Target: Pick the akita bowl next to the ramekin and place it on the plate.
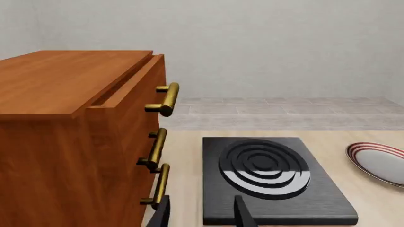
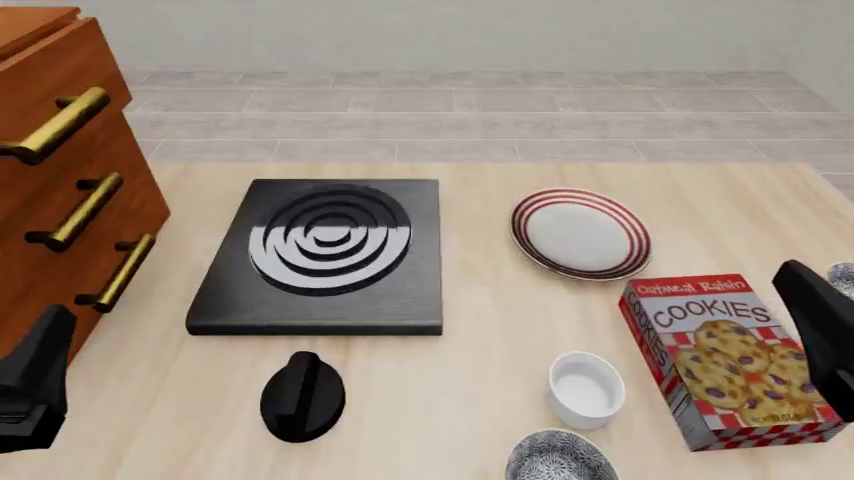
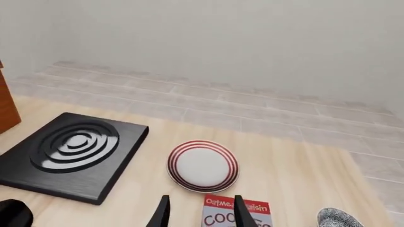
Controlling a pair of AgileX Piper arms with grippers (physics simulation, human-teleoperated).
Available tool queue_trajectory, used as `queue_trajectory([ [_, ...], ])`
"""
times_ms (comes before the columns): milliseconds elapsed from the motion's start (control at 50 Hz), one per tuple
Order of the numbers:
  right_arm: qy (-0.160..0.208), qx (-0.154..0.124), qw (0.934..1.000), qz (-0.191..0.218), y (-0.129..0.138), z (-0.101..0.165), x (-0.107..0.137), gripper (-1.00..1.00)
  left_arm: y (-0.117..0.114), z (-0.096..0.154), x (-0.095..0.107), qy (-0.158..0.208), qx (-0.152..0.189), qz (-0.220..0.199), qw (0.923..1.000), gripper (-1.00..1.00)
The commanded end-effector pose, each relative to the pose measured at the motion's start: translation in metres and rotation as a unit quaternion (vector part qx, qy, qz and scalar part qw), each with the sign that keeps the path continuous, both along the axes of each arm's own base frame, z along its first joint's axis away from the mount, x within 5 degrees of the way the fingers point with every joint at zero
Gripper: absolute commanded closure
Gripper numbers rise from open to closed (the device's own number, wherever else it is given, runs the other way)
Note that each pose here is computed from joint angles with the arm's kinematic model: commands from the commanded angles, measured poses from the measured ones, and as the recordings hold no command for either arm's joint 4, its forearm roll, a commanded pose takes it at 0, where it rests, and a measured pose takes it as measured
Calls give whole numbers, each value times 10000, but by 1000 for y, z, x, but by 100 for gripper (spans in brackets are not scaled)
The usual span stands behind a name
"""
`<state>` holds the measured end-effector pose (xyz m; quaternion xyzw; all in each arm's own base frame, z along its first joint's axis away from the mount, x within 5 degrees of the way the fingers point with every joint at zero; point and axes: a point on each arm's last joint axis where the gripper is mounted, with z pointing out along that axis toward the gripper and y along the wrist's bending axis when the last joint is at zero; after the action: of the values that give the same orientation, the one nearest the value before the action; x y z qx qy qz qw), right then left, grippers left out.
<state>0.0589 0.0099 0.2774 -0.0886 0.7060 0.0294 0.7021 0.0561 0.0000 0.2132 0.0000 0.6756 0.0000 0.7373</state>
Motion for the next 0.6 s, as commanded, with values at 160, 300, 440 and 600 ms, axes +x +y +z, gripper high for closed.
queue_trajectory([
  [160, 524, 158, 9985, 79, 2, 25, 3, -100, 0, 0, 0, 0, 0, 0, 10000, -100],
  [300, 590, 2, 9982, 106, 2, 31, 5, -100, 0, 0, 0, 0, 0, 0, 10000, -100],
  [440, 750, 60, 9969, 249, 5, 40, 7, -100, 0, 0, 0, 0, 0, 0, 10000, -100],
  [600, 956, 190, 9944, 409, 9, 51, 12, -100, 0, 0, 0, 0, 0, 0, 10000, -100],
])
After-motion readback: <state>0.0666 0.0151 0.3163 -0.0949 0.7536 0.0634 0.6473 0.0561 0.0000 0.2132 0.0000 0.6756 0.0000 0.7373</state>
